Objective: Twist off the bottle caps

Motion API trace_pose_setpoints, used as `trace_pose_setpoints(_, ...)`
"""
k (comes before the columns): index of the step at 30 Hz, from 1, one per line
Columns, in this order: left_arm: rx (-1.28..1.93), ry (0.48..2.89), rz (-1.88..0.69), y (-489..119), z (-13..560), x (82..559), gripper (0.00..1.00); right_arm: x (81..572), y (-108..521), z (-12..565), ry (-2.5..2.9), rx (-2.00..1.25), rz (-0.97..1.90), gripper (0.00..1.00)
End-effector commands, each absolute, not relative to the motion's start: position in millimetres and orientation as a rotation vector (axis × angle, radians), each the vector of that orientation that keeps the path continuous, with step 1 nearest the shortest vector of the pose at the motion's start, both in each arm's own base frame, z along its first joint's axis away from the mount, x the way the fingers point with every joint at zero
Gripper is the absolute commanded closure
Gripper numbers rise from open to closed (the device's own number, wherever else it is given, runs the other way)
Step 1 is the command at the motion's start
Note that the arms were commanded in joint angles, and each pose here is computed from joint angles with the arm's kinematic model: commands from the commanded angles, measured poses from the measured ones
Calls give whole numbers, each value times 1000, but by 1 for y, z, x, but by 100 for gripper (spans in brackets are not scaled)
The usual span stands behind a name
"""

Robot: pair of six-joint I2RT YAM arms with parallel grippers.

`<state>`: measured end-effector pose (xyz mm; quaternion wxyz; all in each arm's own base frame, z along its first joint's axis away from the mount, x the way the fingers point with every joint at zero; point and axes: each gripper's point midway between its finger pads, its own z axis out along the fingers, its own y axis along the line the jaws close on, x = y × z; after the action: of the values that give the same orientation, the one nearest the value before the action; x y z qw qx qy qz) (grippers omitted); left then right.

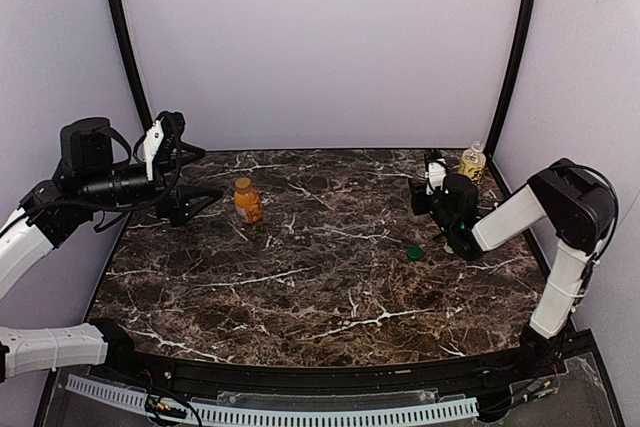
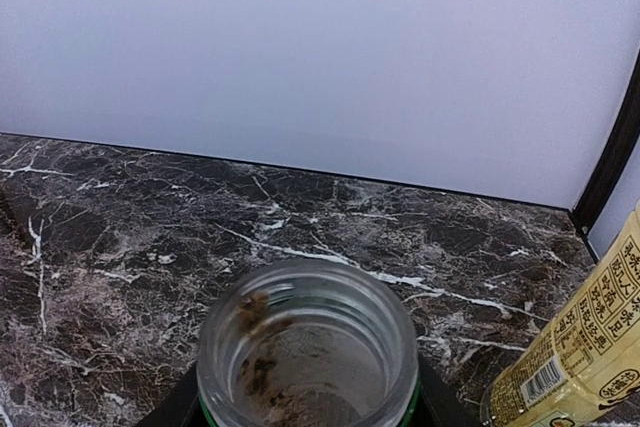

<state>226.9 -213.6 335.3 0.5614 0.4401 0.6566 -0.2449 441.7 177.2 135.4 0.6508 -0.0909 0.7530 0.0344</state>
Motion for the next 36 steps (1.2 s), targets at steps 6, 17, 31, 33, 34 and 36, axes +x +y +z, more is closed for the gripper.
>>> trace_pose_setpoints(6, 1053, 1551, -569, -213, 332, 227, 1, 450, 177, 148, 1706, -121, 120, 96)
trace_pose_setpoints(17, 1054, 1542, -574, -213, 332, 225, 1, 423, 169, 137, 1738, -93, 189, 93)
trace_pose_setpoints(31, 1059, 1540, -575, -213, 332, 224, 0, 404, 184, 126, 1717, -228, 171, 35)
trace_pose_setpoints(33, 1060, 1540, -575, -213, 332, 224, 0, 407, 185, 129, 1726, -233, 162, 25)
trace_pose_setpoints(34, 1059, 1540, -575, -213, 332, 224, 0, 407, 184, 130, 1730, -231, 152, 20)
trace_pose_setpoints(36, 1058, 1539, -576, -212, 331, 223, 0, 407, 181, 134, 1732, -226, 134, 7)
